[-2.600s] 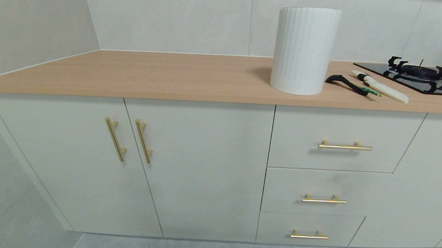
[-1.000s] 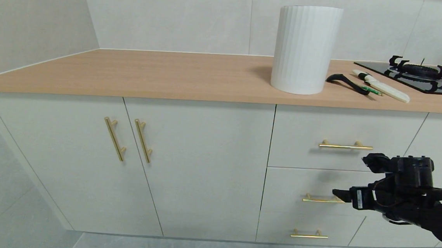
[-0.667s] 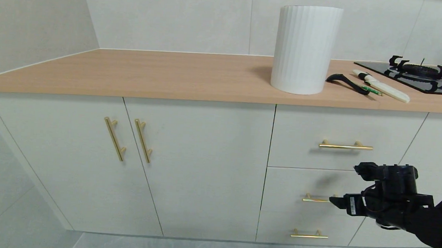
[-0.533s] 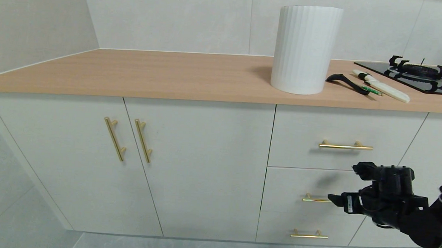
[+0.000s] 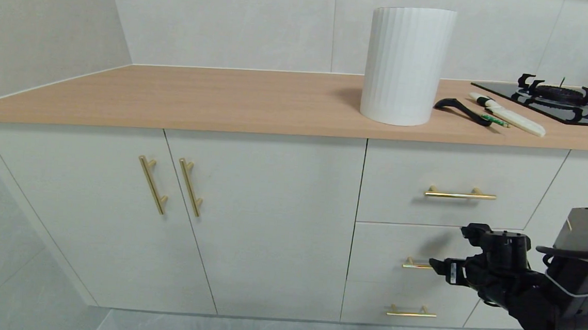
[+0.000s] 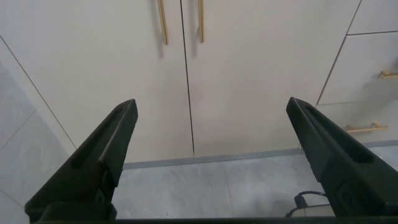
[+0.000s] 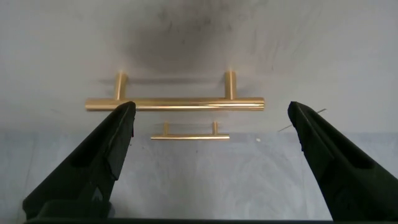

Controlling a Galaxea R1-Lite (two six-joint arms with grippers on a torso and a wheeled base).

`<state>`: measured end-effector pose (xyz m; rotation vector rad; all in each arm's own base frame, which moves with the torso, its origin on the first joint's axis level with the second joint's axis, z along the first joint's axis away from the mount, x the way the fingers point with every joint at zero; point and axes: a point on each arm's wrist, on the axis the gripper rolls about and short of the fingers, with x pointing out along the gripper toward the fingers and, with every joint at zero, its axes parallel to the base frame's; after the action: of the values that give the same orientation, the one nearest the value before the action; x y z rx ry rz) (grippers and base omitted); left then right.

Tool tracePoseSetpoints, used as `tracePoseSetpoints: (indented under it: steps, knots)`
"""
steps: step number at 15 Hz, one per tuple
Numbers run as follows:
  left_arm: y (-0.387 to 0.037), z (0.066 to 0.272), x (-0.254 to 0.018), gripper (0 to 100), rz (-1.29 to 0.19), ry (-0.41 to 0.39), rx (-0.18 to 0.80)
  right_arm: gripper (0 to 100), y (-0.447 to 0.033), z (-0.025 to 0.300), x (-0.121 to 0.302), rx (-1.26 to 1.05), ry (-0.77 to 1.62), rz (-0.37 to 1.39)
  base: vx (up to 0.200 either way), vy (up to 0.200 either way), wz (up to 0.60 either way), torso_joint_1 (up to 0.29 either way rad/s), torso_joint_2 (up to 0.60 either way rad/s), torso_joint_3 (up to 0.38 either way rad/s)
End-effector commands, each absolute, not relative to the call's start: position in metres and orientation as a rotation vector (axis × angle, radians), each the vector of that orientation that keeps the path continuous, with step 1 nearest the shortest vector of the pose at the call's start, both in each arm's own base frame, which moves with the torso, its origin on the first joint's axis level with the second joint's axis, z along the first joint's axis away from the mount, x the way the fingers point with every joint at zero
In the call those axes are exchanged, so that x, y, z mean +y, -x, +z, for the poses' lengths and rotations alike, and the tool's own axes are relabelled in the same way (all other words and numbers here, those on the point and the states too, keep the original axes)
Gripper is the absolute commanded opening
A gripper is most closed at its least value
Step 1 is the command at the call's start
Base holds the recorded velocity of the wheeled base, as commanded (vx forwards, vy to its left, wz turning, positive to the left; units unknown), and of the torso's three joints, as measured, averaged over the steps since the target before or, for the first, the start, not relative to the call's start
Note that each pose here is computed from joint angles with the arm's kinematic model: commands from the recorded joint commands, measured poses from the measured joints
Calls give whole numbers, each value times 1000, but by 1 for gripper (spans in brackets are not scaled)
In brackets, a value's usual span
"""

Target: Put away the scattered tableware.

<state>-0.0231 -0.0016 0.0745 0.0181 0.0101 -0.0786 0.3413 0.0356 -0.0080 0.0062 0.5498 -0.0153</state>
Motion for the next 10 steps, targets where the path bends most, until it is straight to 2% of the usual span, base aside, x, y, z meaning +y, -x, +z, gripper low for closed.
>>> tracePoseSetpoints:
  steps: [1,10]
  knots:
    - [23,74,-2,100,-78,-18,12,100,-346,-17,36,563,-4,-26,0,0,0,0,0,0]
    - [23,74,-2,100,-78,-18,12,100,-357,-41,38,522,5,-60,0,0,0,0,0,0]
